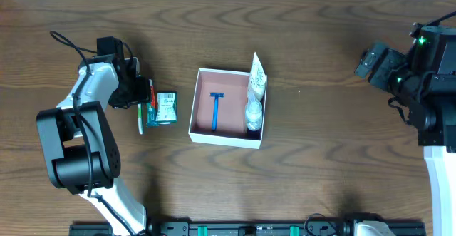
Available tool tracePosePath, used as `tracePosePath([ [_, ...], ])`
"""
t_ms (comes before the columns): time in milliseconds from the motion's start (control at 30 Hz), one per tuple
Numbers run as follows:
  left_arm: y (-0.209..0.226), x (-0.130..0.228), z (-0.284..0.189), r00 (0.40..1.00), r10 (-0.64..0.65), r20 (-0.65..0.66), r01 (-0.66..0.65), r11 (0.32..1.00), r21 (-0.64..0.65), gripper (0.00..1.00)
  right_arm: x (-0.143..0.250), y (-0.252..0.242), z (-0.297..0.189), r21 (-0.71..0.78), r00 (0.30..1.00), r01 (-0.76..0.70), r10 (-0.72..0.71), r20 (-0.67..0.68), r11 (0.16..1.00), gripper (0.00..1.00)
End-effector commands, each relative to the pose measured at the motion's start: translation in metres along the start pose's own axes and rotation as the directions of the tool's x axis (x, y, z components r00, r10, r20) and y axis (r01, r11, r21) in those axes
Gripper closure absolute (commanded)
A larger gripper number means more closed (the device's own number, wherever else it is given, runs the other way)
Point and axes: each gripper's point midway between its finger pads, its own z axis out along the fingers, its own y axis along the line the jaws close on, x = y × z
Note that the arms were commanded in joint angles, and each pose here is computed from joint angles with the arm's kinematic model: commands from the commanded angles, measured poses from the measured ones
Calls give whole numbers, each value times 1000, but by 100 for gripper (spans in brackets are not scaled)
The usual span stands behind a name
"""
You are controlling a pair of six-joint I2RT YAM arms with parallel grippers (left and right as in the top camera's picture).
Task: Pack container
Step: 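Move the left gripper to the green toothbrush and grasp it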
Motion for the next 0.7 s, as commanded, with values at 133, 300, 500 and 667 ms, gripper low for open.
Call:
tracePosePath([
  [133,7,14,14,997,8,-78,-11,999,-33,37,-3,0,-2,-2,1000,0,0,6,1000,1],
  [300,5,7,-18,1000,12,-26,-12,999,-35,37,-3,0,-2,-2,1000,0,0,6,1000,1],
  [500,6,3,-30,1000,15,10,-14,999,-49,37,-3,0,-2,-2,1000,0,0,6,1000,1],
  [667,20,7,-16,1000,12,-19,-14,993,-121,37,-3,0,-2,-2,1000,0,0,6,1000,1],
])
